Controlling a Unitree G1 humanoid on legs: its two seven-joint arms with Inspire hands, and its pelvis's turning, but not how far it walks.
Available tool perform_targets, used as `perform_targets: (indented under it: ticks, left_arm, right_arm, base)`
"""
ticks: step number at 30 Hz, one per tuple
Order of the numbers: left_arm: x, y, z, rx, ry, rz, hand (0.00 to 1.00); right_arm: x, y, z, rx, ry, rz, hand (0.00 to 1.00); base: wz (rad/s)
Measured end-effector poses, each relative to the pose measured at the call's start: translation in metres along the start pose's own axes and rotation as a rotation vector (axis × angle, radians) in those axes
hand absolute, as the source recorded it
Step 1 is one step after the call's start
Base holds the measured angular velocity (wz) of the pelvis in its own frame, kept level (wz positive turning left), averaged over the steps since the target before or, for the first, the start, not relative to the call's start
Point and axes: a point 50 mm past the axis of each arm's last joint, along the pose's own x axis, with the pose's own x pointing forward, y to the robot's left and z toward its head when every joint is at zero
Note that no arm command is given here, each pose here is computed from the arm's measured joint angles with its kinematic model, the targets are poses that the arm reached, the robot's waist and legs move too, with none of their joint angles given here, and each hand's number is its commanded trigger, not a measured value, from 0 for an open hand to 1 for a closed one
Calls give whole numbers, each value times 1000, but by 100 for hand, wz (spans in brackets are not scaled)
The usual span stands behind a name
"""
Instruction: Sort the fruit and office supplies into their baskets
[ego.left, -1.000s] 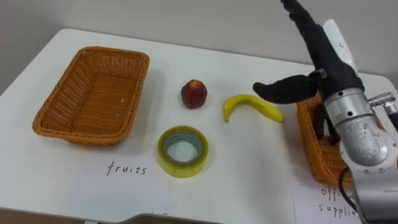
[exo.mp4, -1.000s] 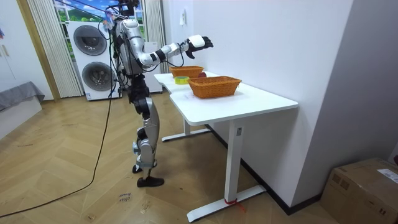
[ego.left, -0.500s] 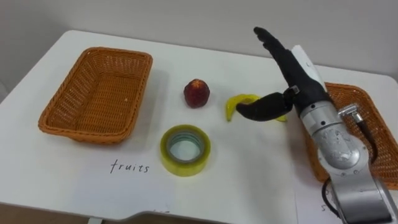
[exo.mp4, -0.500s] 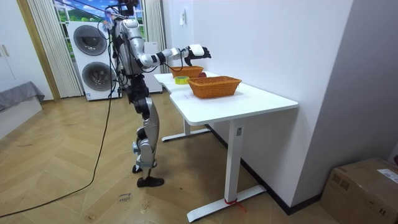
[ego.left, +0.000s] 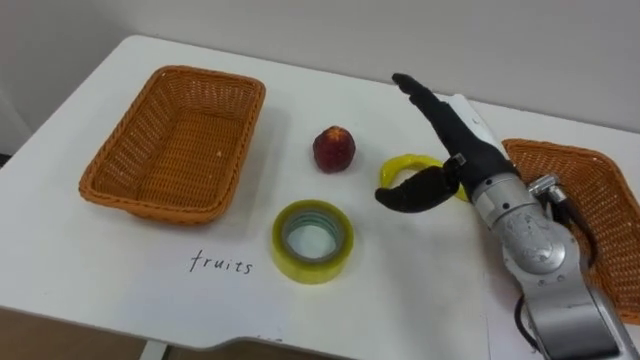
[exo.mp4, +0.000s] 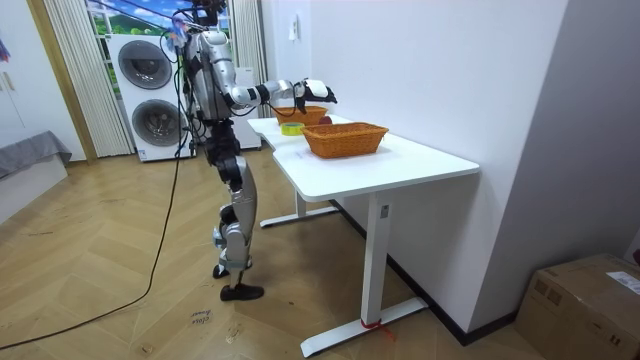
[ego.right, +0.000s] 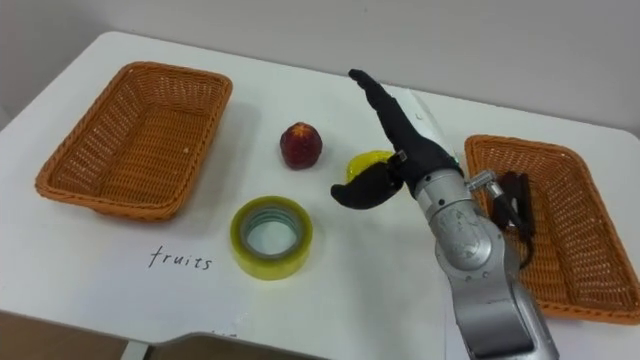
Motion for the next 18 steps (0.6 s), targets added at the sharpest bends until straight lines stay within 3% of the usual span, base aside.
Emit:
perform_targets:
  ticks: [18]
  left_arm:
    - [0,-4,0,9,-1,-2,0]
  right_arm:
    - [2,12,-7,25,32,43,0]
  base:
    - [-5]
